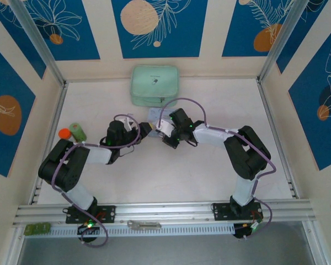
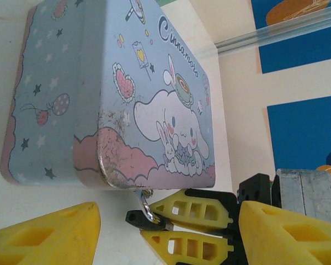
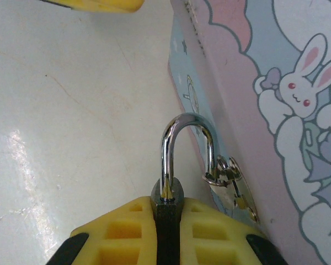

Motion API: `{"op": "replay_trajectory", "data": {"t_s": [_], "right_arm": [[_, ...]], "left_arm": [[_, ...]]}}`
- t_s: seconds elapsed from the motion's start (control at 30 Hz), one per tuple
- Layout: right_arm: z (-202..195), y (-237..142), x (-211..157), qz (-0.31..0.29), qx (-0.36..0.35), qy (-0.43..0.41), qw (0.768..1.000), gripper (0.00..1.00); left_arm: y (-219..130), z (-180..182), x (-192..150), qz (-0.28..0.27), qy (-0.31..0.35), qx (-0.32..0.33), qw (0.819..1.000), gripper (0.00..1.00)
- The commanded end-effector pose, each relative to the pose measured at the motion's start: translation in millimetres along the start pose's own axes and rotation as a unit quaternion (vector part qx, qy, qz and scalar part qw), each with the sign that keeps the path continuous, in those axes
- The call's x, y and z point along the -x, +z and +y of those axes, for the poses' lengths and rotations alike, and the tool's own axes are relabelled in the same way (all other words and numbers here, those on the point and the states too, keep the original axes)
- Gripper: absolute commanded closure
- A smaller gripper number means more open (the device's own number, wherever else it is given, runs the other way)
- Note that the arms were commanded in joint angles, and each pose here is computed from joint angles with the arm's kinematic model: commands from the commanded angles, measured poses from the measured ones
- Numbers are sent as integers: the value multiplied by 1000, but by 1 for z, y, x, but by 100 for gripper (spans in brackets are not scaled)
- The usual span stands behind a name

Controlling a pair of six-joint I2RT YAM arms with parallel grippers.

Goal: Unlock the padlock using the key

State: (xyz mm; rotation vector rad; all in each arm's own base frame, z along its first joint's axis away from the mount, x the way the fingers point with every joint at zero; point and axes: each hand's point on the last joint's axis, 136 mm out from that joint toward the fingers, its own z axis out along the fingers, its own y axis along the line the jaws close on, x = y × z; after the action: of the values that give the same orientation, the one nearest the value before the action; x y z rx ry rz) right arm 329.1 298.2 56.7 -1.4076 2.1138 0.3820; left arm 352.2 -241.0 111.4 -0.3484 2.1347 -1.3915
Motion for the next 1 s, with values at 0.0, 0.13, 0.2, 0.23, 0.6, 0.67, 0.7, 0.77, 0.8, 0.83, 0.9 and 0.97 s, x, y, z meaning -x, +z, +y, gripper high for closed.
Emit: {"op": "replay_trajectory", "data": {"t_s": [0.0, 0.13, 0.2, 0.23, 0.6, 0.67, 0.7, 0.77, 0.8, 0.83, 0.9, 0.97], "right_arm": [[3, -7, 13, -29, 11, -7, 1000, 100], [7, -9, 18, -40, 28, -3, 999, 100], [7, -6, 18, -33, 34, -6, 999, 100], [6, -3, 16, -25, 35, -11, 999, 100], [-8, 11, 4, 77, 26, -87, 993, 100], [-7, 10, 9, 69, 30, -88, 993, 100], [-6, 10, 11, 65, 32, -87, 994, 100], [-3, 11, 13, 62, 35, -86, 994, 100], [-3, 12, 13, 61, 35, -85, 994, 100], [-2, 12, 14, 59, 37, -83, 994, 100], [-1, 11, 15, 56, 39, -76, 995, 100], [1, 10, 16, 52, 42, -72, 995, 100]], "left_arm": [[-7, 0, -2, 8, 9, 2, 1000, 33], [-16, -1, -3, 10, 28, 21, 999, 32], [-18, 2, -3, 10, 36, 33, 999, 31], [-18, 5, -3, 9, 38, 41, 998, 31], [-3, 12, -6, 14, 13, 17, 1000, 50], [-3, 12, -7, 8, 0, 12, 1000, 53], [-3, 14, -9, 3, -7, 11, 1000, 54], [-2, 15, -9, -14, -12, 11, 1000, 55], [0, 14, -9, -23, -13, 9, 1000, 56], [3, 12, -10, -30, -14, 6, 999, 57], [11, 10, -11, -37, -19, -4, 999, 58], [20, 11, -12, -43, -31, -13, 999, 59]]}}
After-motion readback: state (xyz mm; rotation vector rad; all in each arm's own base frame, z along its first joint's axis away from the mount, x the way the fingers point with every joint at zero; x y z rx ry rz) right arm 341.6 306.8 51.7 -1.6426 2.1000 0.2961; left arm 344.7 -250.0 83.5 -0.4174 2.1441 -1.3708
